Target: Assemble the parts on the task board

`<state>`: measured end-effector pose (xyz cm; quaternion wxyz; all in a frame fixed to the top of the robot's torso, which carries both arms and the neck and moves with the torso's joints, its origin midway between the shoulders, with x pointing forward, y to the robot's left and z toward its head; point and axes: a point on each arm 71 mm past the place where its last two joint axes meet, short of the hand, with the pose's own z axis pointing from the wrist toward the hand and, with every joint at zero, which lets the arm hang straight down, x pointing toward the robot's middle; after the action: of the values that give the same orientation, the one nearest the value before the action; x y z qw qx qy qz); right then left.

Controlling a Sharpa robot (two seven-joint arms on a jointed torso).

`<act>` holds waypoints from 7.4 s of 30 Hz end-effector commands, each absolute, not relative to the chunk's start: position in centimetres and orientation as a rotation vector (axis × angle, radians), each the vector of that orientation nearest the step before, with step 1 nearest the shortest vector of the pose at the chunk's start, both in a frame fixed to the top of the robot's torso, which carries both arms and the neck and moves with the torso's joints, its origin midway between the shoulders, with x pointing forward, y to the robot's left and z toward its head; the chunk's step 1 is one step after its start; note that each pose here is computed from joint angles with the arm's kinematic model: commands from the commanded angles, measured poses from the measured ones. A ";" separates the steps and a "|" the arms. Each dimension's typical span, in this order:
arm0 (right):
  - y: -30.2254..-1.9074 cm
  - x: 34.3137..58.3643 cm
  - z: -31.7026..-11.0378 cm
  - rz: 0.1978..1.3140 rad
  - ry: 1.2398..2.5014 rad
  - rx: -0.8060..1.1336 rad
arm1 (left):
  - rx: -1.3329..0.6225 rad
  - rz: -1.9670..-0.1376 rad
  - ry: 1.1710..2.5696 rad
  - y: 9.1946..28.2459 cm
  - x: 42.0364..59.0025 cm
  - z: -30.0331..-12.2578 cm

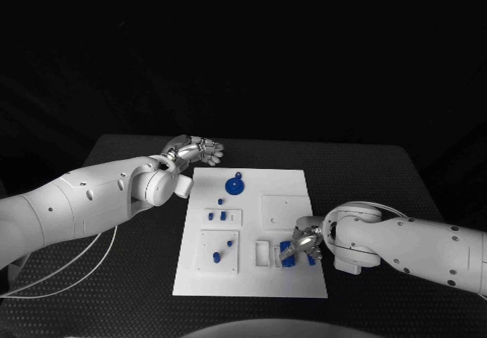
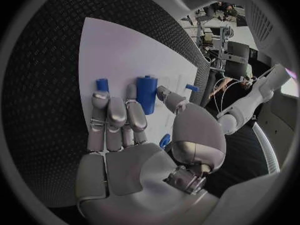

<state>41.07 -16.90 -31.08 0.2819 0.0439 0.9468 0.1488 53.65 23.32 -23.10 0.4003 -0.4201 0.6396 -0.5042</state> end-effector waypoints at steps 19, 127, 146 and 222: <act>-16.0 41.0 -31.3 0.329 2.460 0.018 | -1.061 -1.301 1.623 23.0 53.5 -23.0; -11.7 39.9 -30.4 0.550 2.591 0.228 | -1.065 -1.298 1.639 22.9 53.5 -23.1; -11.6 39.8 -30.3 0.549 2.594 0.205 | -1.066 -1.297 1.640 22.9 53.5 -23.1; -12.7 40.5 -29.8 0.475 2.476 0.006 | -1.074 -1.287 1.646 23.3 53.4 -23.2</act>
<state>39.98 -12.21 -29.87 0.2849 0.0091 0.9379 0.1976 53.49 23.53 -23.25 0.3920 -0.4240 0.6460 -0.4992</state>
